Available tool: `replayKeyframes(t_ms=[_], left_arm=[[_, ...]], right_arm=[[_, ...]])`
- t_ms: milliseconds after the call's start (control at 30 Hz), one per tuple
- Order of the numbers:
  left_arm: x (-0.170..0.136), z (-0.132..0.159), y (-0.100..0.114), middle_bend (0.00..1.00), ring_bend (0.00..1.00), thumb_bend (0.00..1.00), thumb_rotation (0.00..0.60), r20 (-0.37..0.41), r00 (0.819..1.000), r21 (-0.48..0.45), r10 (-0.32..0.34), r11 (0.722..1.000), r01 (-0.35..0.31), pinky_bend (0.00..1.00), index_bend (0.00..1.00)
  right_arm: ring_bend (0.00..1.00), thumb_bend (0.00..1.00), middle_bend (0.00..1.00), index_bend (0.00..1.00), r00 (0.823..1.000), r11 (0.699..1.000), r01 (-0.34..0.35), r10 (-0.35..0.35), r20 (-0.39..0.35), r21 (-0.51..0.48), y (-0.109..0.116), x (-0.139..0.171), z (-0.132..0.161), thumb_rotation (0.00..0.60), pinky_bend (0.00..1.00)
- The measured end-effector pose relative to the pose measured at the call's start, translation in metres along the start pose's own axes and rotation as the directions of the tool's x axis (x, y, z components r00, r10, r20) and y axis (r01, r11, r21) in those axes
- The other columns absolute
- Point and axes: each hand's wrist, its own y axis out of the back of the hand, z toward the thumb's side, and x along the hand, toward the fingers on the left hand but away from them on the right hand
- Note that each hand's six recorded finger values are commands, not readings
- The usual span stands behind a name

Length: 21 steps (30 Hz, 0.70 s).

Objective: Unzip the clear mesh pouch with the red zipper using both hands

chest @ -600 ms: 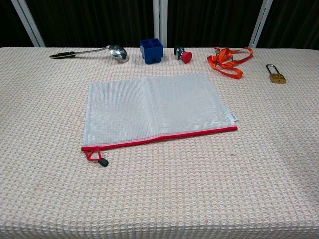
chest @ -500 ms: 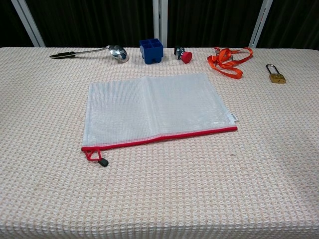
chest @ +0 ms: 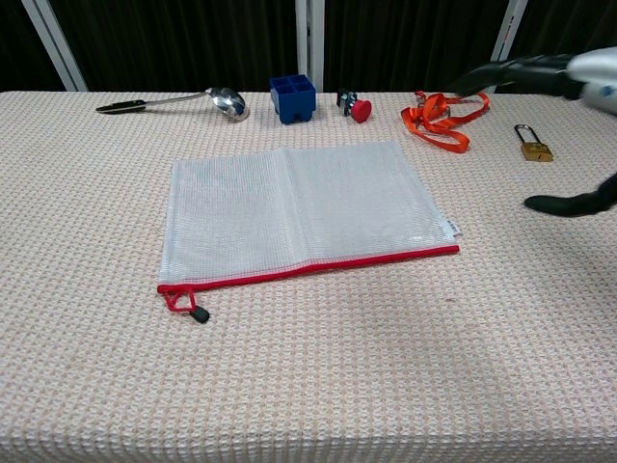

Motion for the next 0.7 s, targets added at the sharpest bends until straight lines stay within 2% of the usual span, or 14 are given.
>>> replayKeyframes(t_ms=[67, 133, 200, 300, 500, 700], left_arm=[[-0.002, -0.003, 0.0, 0.12, 0.1, 0.08, 0.6, -0.012, 1.0, -0.005, -0.003, 1.0, 0.003, 0.16, 0.16], [-0.004, -0.005, -0.001, 0.12, 0.1, 0.08, 0.6, -0.019, 1.0, -0.012, -0.007, 1.0, 0.007, 0.16, 0.16], [-0.005, -0.007, -0.003, 0.12, 0.1, 0.08, 0.6, -0.023, 1.0, -0.02, -0.015, 1.0, 0.014, 0.16, 0.16], [-0.008, -0.012, -0.005, 0.12, 0.1, 0.07, 0.6, -0.031, 0.999, -0.031, -0.025, 0.999, 0.024, 0.16, 0.17], [-0.011, -0.02, -0.011, 0.12, 0.1, 0.08, 0.6, -0.047, 0.998, -0.057, -0.041, 0.998, 0.039, 0.16, 0.17], [-0.009, -0.022, -0.016, 0.12, 0.1, 0.07, 0.6, -0.041, 0.998, -0.085, -0.052, 0.995, 0.049, 0.16, 0.17]], right_arm=[[0.0, 0.18, 0.1, 0.13, 0.996, 0.998, -0.052, 0.054, -0.072, 0.033, -0.007, -0.024, 0.018, 0.6, 0.0], [0.0, 0.18, 0.1, 0.15, 0.981, 0.991, -0.104, 0.115, -0.153, 0.079, -0.015, -0.053, 0.041, 0.6, 0.0], [0.0, 0.18, 0.1, 0.19, 0.958, 0.982, -0.14, 0.167, -0.232, 0.128, -0.024, -0.083, 0.068, 0.6, 0.0], [0.0, 0.18, 0.1, 0.23, 0.928, 0.971, -0.147, 0.201, -0.313, 0.187, -0.035, -0.119, 0.103, 0.6, 0.0], [0.0, 0.2, 0.12, 0.28, 0.903, 0.954, -0.127, 0.224, -0.366, 0.27, -0.056, -0.17, 0.138, 0.6, 0.0], [0.0, 0.24, 0.13, 0.32, 0.886, 0.941, -0.105, 0.235, -0.399, 0.322, -0.073, -0.195, 0.16, 0.6, 0.0]])
